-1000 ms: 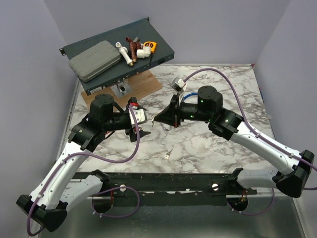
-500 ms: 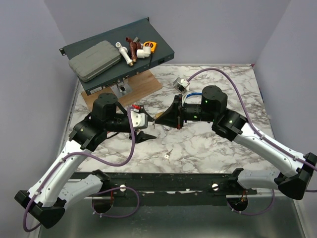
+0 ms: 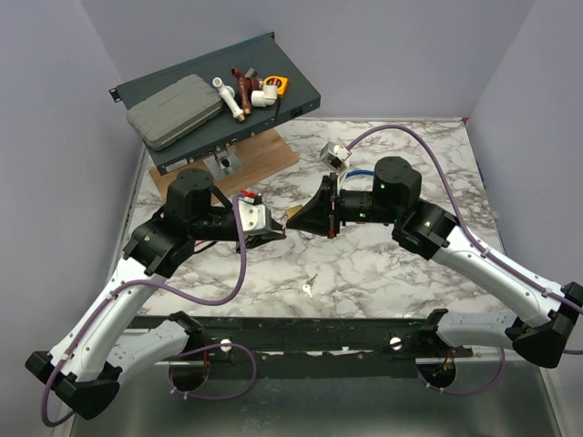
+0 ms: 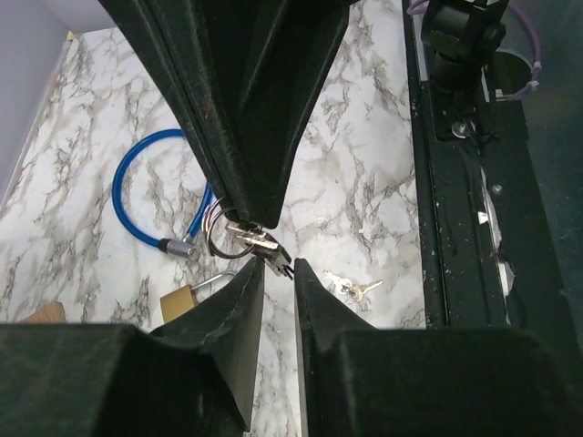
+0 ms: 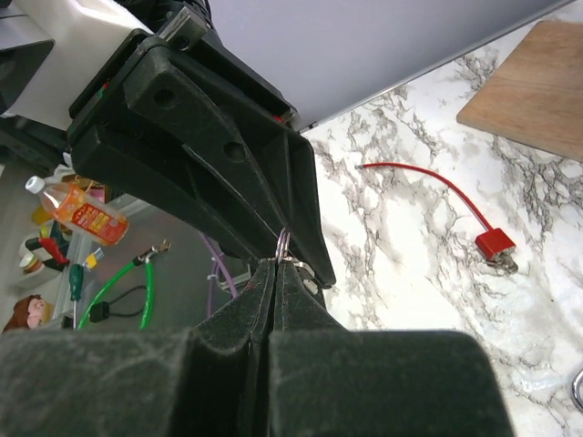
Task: Unlock with the key
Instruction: Pick up the key from the center of the board.
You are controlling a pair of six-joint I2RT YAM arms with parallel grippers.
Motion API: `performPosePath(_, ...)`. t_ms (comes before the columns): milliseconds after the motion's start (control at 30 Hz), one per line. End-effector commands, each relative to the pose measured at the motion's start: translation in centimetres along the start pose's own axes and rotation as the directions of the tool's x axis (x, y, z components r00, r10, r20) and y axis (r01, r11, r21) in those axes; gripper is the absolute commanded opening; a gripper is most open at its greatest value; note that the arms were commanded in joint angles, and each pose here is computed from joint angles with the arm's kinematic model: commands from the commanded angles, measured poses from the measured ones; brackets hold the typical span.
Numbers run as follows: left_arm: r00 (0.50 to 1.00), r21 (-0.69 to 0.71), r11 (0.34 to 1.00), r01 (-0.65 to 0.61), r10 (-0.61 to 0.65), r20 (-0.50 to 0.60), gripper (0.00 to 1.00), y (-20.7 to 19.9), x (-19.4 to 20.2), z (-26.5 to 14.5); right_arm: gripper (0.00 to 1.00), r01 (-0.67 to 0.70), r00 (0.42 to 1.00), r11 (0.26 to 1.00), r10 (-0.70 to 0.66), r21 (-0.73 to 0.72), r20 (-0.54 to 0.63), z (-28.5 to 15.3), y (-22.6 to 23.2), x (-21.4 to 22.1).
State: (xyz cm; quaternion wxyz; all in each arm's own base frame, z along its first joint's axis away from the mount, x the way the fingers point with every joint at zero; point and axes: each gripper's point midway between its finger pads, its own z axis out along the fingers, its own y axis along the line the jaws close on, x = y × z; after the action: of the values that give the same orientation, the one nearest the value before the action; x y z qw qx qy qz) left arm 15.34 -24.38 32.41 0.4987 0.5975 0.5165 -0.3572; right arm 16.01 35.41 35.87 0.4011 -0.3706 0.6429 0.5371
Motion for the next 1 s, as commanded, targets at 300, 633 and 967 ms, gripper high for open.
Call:
performPosePath(300, 0.999, -0.044, 0.998, -0.05, 0.049, -0.02, 0.0, 0.2, -1.0, -1.2, 0.01, 0.051, 0.999, 0.999, -0.051, -0.007, 0.016, -1.8, 1.8, -1.4)
performPosePath(633, 0.994, -0.055, 0.993, -0.107, 0.105, -0.038, 0.0, 0.3, -1.4, -1.9, 0.01, 0.057, 0.998, 0.998, -0.057, 0.018, -0.007, -1.9, 1.3, -1.0)
performPosePath(967, 0.82, -0.047, 0.832, -0.552, 0.532, -0.213, 0.0, 2.2, -0.5, -3.3, 0.41, 0.077, 0.997, 0.997, -0.076, 0.025, -0.017, -2.6, 2.0, -2.3)
